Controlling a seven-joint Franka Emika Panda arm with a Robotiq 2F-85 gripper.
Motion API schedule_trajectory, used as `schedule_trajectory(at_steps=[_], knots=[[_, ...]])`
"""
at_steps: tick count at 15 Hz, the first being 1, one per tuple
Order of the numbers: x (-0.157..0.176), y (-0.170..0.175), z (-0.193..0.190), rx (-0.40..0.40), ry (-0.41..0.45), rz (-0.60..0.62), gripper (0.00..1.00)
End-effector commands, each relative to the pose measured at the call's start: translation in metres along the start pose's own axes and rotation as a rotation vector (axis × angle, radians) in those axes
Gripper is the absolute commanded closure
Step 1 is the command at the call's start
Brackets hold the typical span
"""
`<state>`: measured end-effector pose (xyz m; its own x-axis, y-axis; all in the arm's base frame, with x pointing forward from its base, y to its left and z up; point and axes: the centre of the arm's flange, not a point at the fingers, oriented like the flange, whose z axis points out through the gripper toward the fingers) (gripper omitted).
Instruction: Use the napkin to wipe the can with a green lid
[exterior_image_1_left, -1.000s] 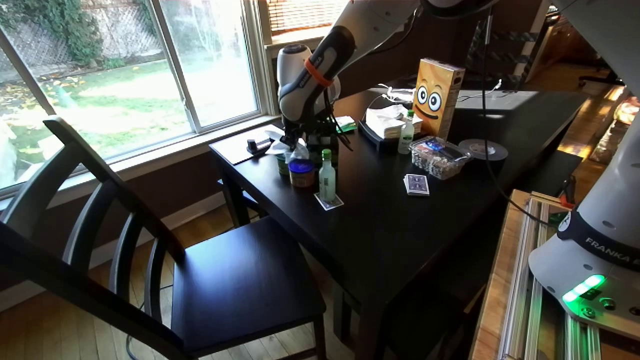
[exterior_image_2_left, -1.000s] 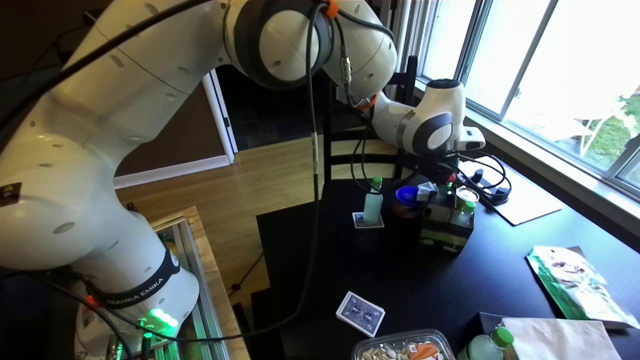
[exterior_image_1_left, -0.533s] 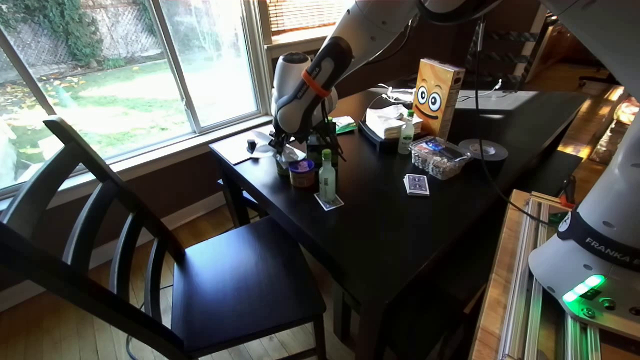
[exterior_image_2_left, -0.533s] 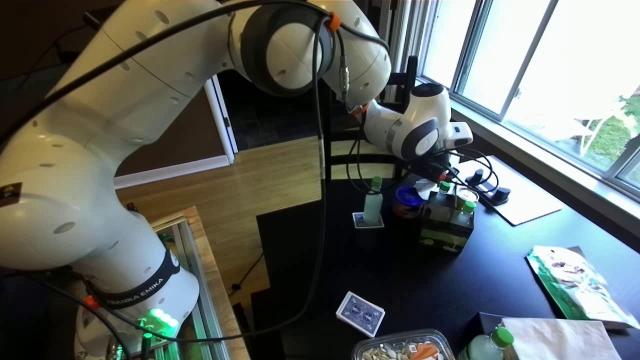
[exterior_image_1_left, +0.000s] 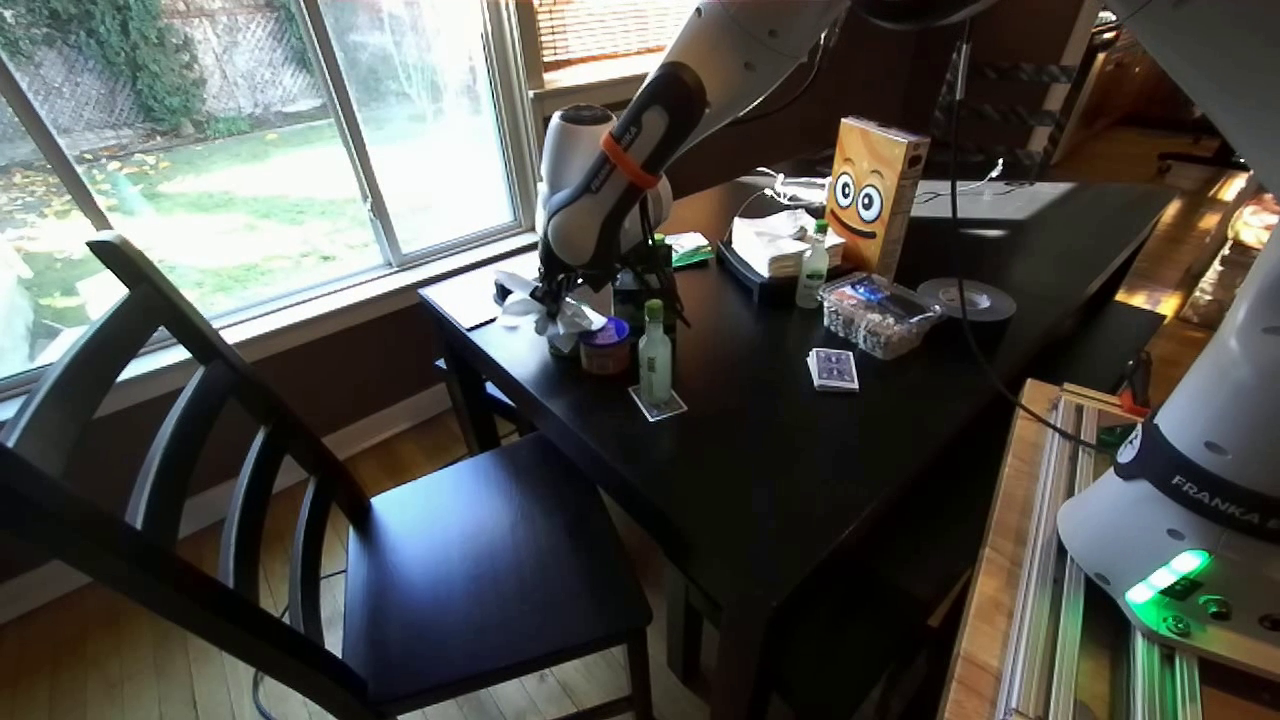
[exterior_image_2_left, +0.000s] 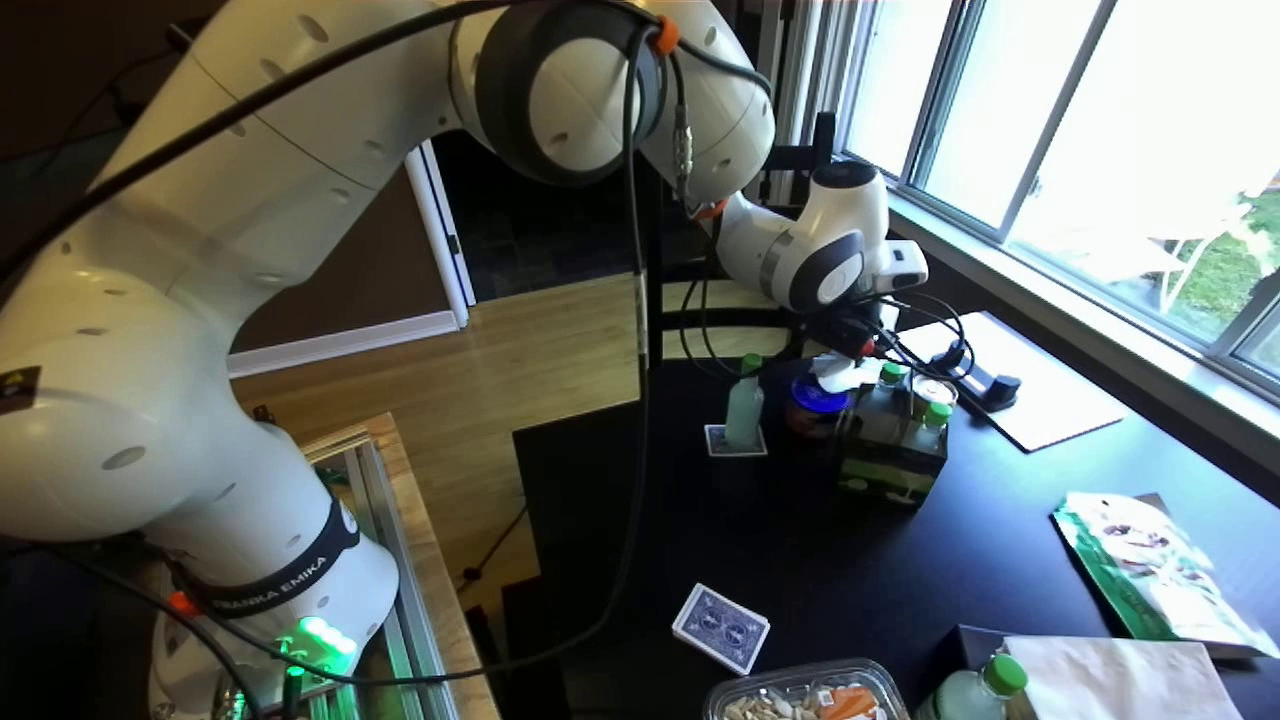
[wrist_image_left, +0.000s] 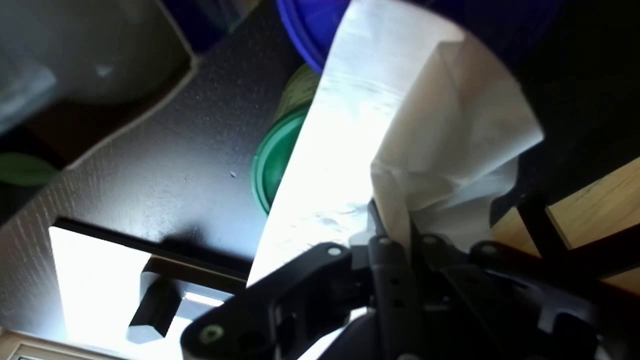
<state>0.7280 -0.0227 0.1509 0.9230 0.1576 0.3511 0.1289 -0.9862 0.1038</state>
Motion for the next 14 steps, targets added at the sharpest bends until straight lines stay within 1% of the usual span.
schedule_trajectory(at_steps=[1, 2, 4, 5, 9, 11, 14], knots=[[-0.016, 0.012, -0.015, -0.016, -0.103, 0.034, 0.99], [-0.018, 0.017, -0.016, -0.024, -0.126, 0.049, 0.99], [-0.02, 0.027, -0.014, -0.041, -0.142, 0.058, 0.99], [-0.021, 0.031, -0.01, -0.05, -0.131, 0.054, 0.99], [-0.018, 0.029, 0.002, -0.04, -0.036, 0.058, 0.99], [-0.018, 0.025, 0.006, -0.044, 0.029, 0.049, 0.99], [-0.016, 0.015, 0.004, 0.016, 0.083, 0.055, 0.99]])
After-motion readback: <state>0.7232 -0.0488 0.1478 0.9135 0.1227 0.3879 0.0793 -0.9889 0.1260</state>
